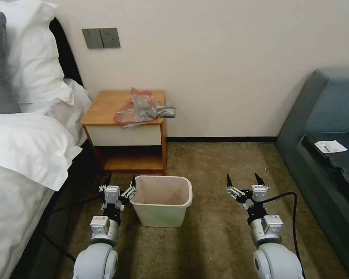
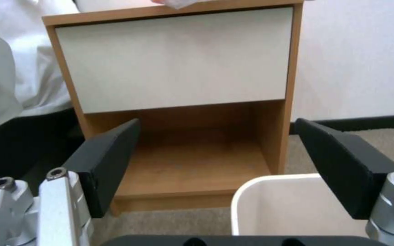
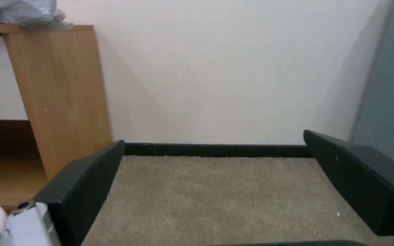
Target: Pick up the garbage bag from the table and place it over the trash can.
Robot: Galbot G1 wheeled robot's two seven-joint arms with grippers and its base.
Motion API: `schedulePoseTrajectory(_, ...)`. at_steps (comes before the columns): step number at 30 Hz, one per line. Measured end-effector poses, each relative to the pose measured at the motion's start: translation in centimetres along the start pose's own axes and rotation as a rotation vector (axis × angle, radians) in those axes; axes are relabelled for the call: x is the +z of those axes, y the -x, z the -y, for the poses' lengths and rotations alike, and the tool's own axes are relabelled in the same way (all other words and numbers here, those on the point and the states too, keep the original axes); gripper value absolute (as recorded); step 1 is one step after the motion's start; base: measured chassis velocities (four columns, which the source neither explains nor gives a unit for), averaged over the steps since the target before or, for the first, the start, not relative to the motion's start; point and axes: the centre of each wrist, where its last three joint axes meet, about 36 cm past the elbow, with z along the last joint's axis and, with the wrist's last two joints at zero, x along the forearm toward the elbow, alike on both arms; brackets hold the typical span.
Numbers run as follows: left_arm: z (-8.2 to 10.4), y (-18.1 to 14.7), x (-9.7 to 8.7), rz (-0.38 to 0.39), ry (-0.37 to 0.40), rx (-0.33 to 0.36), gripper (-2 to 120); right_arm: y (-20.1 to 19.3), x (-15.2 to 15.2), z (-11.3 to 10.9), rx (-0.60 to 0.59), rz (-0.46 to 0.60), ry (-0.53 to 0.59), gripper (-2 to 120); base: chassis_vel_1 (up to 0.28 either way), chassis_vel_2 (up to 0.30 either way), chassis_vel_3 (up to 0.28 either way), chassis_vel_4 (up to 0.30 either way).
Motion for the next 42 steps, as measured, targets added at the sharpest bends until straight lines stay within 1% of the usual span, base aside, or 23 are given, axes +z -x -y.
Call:
schedulePoseTrajectory(35, 0.0, 0.0, 0.0, 0.000, 0.000, 0.000, 87, 0.0, 0.0, 0.0, 0.000, 0.000, 0.000, 100, 0.000, 0.000, 0.000, 0.000)
schedulePoseTrajectory(36, -0.2, 0.0, 0.0, 0.001, 0.001, -0.002, 91, 0.0, 0.0, 0.0, 0.000, 0.004, -0.001, 100, 0.000, 0.000, 0.000, 0.000)
schedulePoseTrajectory(37, -0.3, 0.1, 0.0, 0.003, 0.001, -0.004, 93, 0.1, 0.0, 0.0, -0.001, 0.006, -0.001, 100, 0.000, 0.000, 0.000, 0.000)
schedulePoseTrajectory(38, -0.8, 0.2, 0.0, 0.012, -0.005, -0.007, 97, 0.2, 0.0, 0.1, -0.003, 0.022, -0.003, 100, 0.000, 0.000, 0.000, 0.000)
schedulePoseTrajectory(39, -1.5, 0.3, -0.1, 0.026, -0.008, -0.016, 99, 0.3, 0.0, 0.2, -0.005, 0.043, -0.007, 100, 0.000, 0.000, 0.000, 0.000)
schedulePoseTrajectory(40, -1.5, 0.3, -0.1, 0.026, -0.008, -0.016, 99, 0.3, 0.0, 0.2, -0.005, 0.043, -0.007, 100, 0.000, 0.000, 0.000, 0.000)
schedulePoseTrajectory(42, -4.2, 0.9, -0.5, 0.089, -0.022, -0.045, 100, 1.0, 0.1, 0.5, -0.013, 0.122, -0.015, 100, 0.000, 0.000, 0.000, 0.000)
